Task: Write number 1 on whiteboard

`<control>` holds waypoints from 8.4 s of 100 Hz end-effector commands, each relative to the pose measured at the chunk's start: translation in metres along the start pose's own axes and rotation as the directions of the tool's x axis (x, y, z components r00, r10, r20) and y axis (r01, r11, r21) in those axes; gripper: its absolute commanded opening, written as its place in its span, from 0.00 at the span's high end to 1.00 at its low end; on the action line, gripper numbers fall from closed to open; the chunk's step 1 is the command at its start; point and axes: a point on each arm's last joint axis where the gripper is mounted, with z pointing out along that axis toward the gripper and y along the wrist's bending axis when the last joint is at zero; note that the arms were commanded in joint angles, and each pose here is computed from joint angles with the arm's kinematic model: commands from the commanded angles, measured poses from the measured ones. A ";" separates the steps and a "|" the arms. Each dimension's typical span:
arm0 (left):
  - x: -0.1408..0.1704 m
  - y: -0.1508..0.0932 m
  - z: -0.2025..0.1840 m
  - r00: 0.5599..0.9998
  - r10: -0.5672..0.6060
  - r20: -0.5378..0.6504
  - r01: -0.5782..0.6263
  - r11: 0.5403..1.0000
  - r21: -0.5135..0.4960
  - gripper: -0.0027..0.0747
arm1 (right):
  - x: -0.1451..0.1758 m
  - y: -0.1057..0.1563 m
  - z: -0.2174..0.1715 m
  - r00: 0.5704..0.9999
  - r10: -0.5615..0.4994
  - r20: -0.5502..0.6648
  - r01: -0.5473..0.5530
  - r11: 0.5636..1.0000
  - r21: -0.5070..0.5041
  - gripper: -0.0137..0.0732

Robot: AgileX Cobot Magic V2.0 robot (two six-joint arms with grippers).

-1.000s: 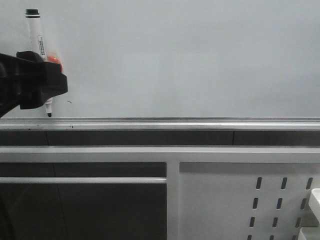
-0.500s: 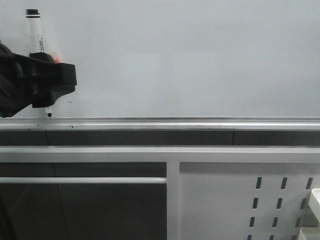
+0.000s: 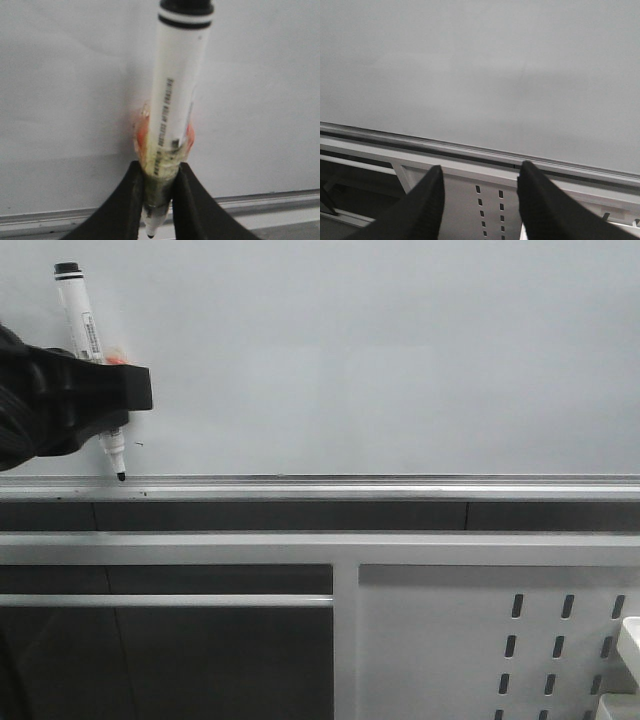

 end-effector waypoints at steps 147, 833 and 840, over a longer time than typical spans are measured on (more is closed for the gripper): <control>-0.065 -0.100 -0.099 0.483 0.857 0.181 -0.755 0.303 0.581 0.99 | -0.079 0.128 0.072 0.942 -0.335 0.038 0.223 0.535 -0.815 0.39; -0.116 -0.045 -0.169 0.743 0.663 0.094 -0.496 0.451 0.742 0.66 | -0.132 0.165 0.056 0.874 -0.415 0.251 0.405 0.339 -0.849 0.92; -0.116 -0.045 -0.169 0.744 0.662 0.095 -0.497 0.452 0.741 0.71 | -0.132 0.165 0.056 0.877 -0.410 0.249 0.400 0.339 -0.851 0.92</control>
